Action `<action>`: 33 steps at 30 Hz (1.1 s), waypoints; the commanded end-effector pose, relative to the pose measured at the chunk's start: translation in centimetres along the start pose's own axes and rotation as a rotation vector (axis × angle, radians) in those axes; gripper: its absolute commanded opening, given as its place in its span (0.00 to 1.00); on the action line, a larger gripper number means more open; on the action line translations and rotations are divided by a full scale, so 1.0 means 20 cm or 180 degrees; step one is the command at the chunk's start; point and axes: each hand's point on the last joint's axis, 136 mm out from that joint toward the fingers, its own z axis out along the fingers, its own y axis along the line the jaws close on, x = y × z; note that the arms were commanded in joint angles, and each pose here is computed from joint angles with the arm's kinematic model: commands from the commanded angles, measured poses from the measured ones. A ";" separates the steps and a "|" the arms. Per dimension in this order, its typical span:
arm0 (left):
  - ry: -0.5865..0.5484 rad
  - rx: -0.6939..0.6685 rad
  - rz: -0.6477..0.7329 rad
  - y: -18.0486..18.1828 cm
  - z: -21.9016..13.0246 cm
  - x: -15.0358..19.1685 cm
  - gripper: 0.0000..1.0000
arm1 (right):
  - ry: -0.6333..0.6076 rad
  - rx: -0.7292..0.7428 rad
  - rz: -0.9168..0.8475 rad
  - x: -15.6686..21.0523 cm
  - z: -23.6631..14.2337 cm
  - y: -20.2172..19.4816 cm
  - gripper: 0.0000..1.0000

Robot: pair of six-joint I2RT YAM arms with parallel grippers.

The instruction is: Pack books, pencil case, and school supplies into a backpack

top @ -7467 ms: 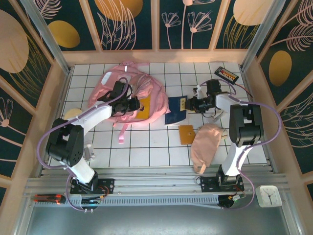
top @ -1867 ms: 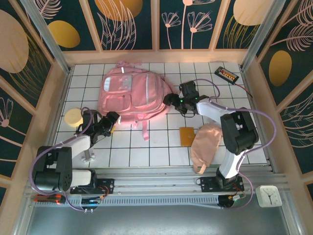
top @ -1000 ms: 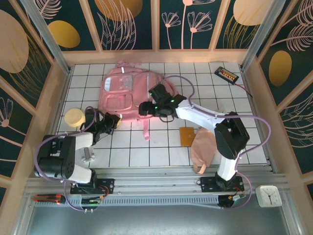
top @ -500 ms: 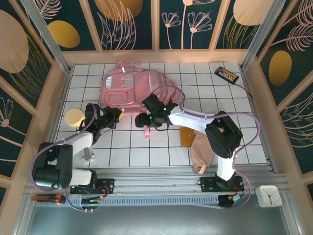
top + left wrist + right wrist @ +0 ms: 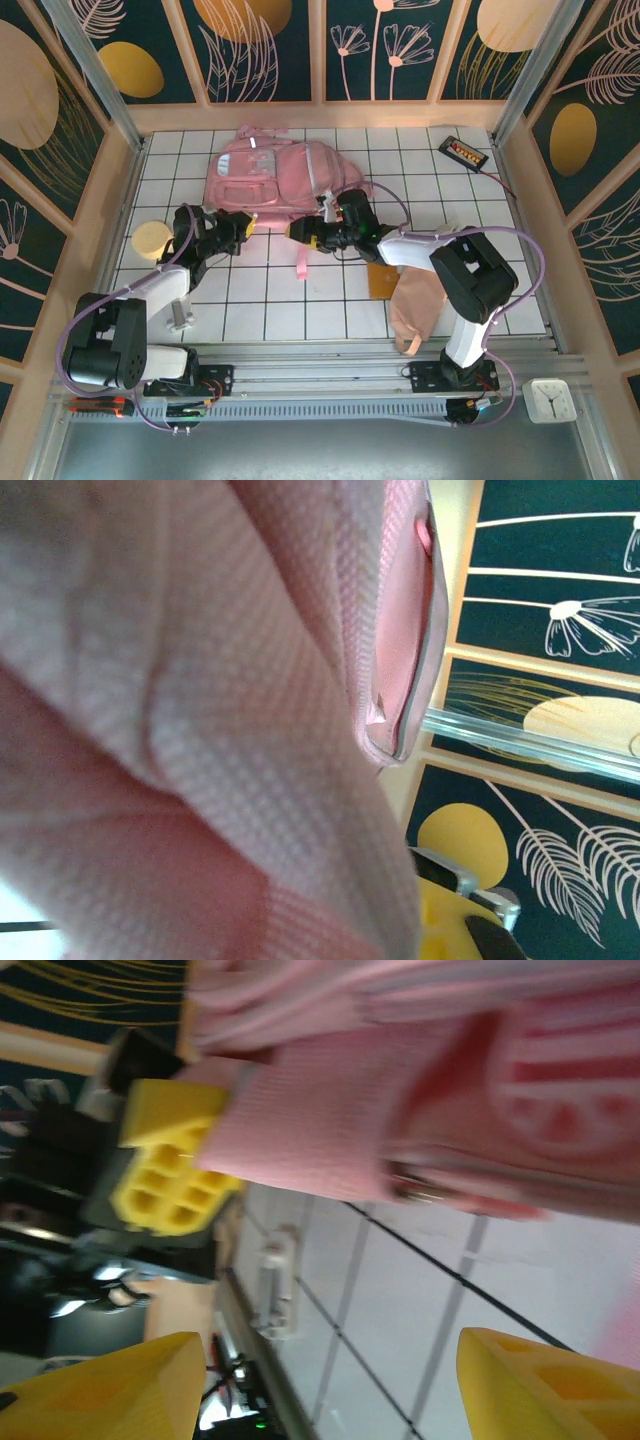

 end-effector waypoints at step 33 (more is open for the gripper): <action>0.0277 0.0668 -0.0121 -0.46 -0.07 0.10 0.00 | -0.0310 -0.0569 -0.0160 -0.29 -0.01 0.07 0.73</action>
